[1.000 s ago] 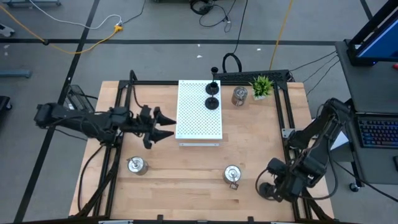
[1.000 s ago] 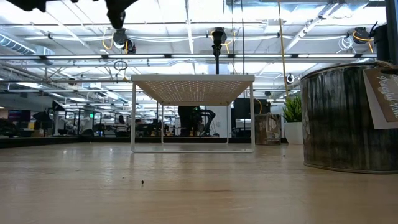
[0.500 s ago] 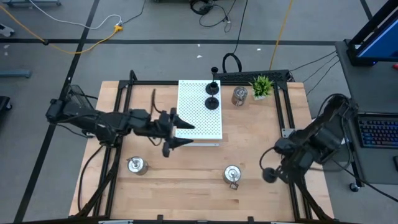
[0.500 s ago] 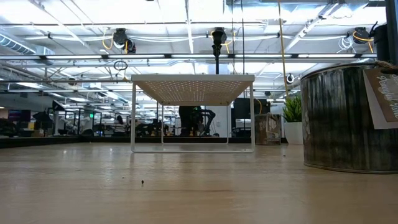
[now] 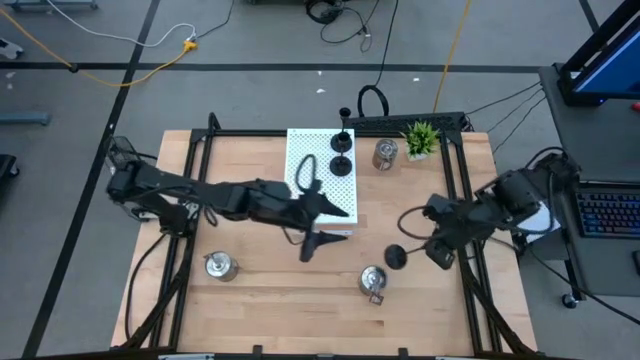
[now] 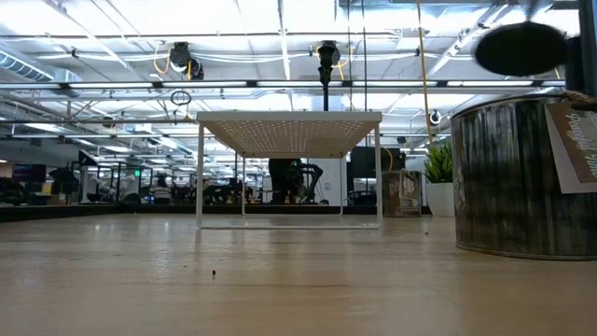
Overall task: Pick & Place candle stick holders
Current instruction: Put the black candle holder on the shelf aligned with the other black candle holder
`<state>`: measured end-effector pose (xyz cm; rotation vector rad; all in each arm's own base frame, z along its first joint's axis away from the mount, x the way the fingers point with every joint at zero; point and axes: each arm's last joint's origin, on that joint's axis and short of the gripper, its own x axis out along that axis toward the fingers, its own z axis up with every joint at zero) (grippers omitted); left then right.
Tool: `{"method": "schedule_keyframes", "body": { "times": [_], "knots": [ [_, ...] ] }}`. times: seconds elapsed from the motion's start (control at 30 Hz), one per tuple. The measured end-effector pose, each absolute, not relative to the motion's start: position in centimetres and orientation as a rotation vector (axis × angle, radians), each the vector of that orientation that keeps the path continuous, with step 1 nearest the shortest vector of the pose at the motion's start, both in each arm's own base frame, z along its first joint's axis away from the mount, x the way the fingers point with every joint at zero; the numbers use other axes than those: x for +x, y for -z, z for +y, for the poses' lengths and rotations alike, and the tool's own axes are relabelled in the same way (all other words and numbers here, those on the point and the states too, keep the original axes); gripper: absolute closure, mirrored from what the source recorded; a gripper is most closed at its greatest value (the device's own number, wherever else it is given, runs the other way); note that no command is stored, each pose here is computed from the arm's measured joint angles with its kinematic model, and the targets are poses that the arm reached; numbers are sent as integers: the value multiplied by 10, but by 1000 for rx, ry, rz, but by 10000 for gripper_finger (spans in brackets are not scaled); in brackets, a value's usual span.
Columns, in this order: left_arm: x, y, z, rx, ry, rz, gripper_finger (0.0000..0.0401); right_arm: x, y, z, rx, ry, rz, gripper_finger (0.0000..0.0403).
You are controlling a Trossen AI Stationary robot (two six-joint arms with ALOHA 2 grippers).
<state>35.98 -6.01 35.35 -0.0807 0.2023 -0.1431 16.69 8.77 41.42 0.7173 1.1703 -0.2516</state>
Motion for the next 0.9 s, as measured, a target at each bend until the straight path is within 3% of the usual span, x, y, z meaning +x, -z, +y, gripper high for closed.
{"method": "schedule_keyframes", "body": {
  "times": [0.47, 0.9],
  "knots": [
    [417, -348, -75, -84, 233, 337, 132, 221, -412, 69, 597, 67, 1025, 390],
    [432, -331, -77, -144, 215, 403, 133, 252, -402, 64, 535, -33, 1011, 390]
  ]
}}
